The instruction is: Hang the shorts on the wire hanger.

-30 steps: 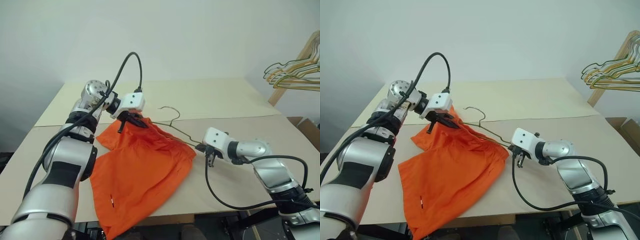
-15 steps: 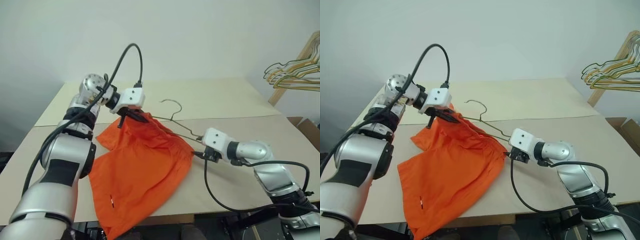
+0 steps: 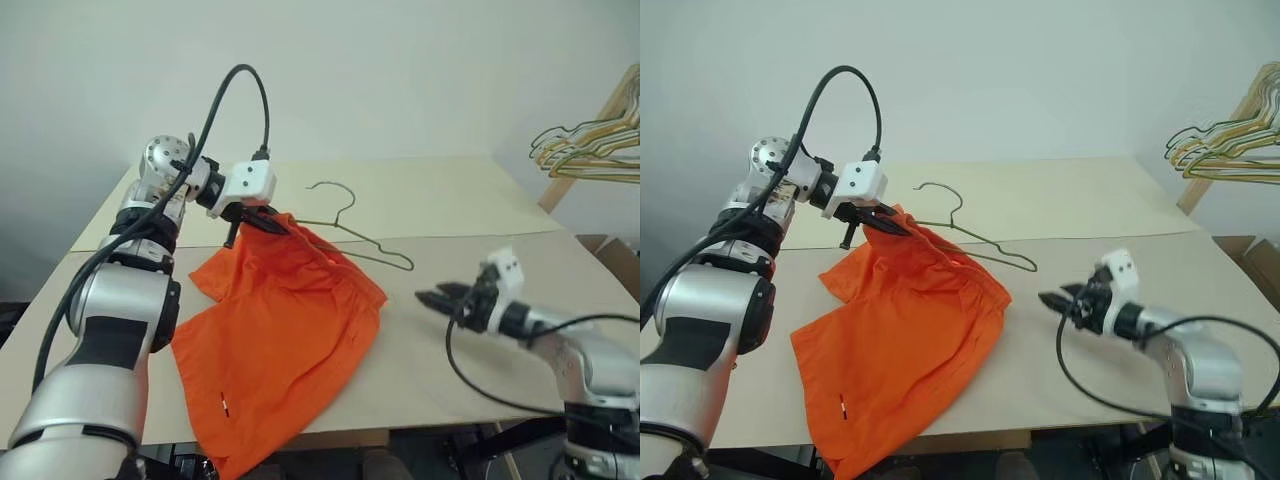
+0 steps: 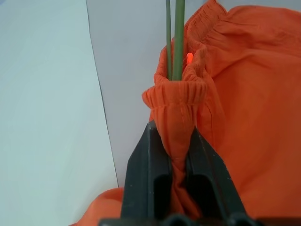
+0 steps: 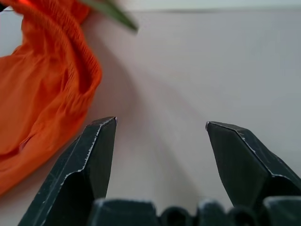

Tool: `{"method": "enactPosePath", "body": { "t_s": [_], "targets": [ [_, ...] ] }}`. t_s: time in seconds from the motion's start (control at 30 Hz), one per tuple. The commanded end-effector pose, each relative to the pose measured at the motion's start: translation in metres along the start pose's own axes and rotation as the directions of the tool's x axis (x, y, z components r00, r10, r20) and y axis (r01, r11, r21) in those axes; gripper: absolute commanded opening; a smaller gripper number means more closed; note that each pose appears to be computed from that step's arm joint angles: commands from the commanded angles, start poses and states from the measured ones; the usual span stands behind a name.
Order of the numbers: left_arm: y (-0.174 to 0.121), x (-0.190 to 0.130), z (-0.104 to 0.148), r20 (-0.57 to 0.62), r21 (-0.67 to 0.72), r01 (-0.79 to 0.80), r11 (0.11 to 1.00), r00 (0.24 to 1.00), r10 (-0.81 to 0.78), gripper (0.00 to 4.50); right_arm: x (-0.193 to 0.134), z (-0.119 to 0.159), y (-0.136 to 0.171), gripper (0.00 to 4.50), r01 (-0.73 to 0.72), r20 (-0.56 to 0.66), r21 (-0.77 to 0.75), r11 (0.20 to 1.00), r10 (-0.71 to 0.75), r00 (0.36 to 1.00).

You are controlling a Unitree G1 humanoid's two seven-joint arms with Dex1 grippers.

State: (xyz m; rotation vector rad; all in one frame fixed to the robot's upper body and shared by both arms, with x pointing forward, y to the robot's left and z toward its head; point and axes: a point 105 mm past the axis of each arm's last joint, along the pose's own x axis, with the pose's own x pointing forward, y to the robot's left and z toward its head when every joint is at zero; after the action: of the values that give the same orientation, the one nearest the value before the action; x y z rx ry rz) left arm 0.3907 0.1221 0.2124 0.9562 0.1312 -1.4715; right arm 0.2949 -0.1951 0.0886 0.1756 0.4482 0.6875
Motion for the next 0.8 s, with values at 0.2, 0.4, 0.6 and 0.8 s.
{"method": "enactPosePath", "body": {
  "t_s": [0.2, 0.4, 0.6, 0.8],
  "targets": [
    [0.012, -0.009, 0.016, 0.032, 0.054, -0.057, 0.997, 0.998, 0.056, 0.00, 0.016, 0.003, 0.048, 3.59, -0.238, 0.018, 0.066, 0.969, 0.238, 0.971],
    [0.012, -0.008, 0.015, 0.032, 0.053, -0.057, 0.997, 0.998, 0.055, 0.00, 0.035, -0.008, 0.058, 3.59, -0.265, -0.017, 0.180, 0.947, 0.272, 0.962],
    [0.011, -0.007, 0.015, 0.038, 0.050, -0.057, 0.997, 0.998, 0.055, 0.00, 0.049, -0.008, 0.059, 3.59, -0.248, -0.008, 0.196, 0.949, 0.255, 0.967],
    [0.011, -0.006, 0.014, 0.043, 0.046, -0.063, 0.997, 0.997, 0.061, 0.00, 0.057, -0.005, 0.055, 1.98, -0.234, -0.008, 0.226, 0.946, 0.242, 0.970]
  ]
}}
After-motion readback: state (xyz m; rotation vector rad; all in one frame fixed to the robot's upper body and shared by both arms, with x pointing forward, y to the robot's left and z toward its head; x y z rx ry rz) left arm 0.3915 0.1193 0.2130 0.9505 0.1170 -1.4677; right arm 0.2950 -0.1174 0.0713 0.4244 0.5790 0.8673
